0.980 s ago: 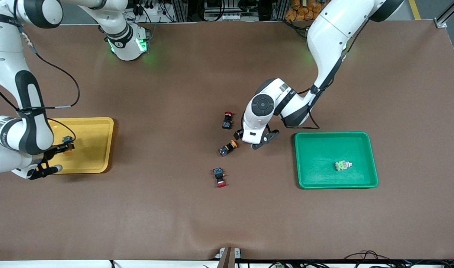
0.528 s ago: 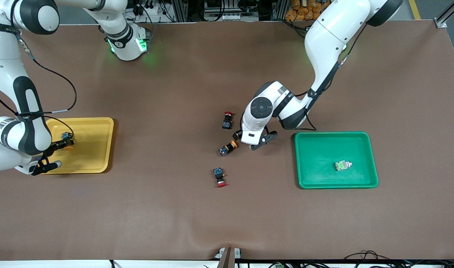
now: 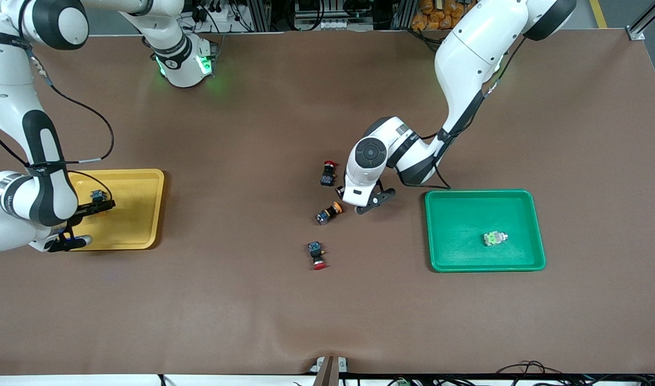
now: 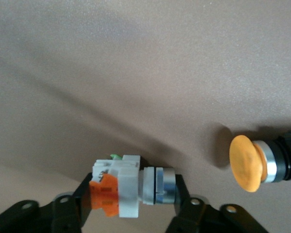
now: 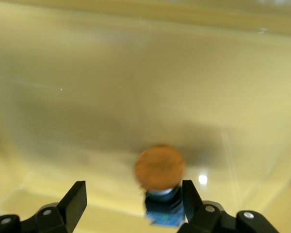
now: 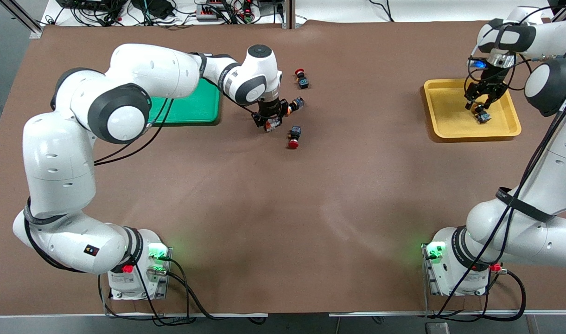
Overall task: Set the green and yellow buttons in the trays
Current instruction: 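Lower the yellow button into the yellow tray while the left gripper reaches the orange switch, then carry the orange switch to the green tray while the right gripper returns to the buttons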
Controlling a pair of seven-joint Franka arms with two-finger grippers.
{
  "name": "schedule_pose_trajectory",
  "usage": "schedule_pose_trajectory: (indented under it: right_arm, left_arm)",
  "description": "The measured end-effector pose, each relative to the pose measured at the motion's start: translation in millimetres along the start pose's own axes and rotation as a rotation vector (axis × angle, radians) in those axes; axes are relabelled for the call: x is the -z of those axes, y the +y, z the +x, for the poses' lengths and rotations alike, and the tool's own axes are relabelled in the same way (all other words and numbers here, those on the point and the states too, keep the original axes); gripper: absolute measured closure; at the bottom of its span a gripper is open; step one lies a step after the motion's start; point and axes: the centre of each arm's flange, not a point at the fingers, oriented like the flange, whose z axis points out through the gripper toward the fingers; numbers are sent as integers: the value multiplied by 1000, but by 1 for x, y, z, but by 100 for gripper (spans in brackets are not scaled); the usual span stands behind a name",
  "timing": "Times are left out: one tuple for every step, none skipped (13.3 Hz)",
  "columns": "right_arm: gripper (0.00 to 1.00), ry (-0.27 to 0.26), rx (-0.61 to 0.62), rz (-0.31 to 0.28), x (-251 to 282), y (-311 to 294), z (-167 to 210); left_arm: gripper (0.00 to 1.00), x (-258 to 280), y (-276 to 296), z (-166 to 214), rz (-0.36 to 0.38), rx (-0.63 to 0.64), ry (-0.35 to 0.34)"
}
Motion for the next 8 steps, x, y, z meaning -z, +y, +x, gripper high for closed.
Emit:
schedule_pose_trajectory:
  right_arm:
    - [11, -16, -2, -1, 11, -10, 1]
    - [11, -27, -12, -4, 21, -19, 3]
    - [11, -37, -29, -6, 28, -28, 4]
    - [11, -44, -47, -2, 32, -36, 6]
    - [11, -45, -68, 14, 35, -44, 8]
    - [11, -44, -94, 47, 36, -53, 10]
    - [11, -51, -126, 87, 37, -66, 12]
    - [10, -60, -159, 123, 38, -81, 15]
  left_arm:
    - [34, 0, 0, 0, 0, -4, 0]
    - [34, 0, 0, 1, -1, -9, 1]
    - [34, 1, 0, 2, -2, -16, 3]
    - [34, 3, 1, 5, -6, -32, 5]
    - [34, 9, 0, 12, -7, -47, 8]
    - [34, 19, -2, 22, -3, -61, 14]
    - [34, 35, -6, 35, 3, -77, 22]
    - [34, 56, -12, 50, 8, -98, 33]
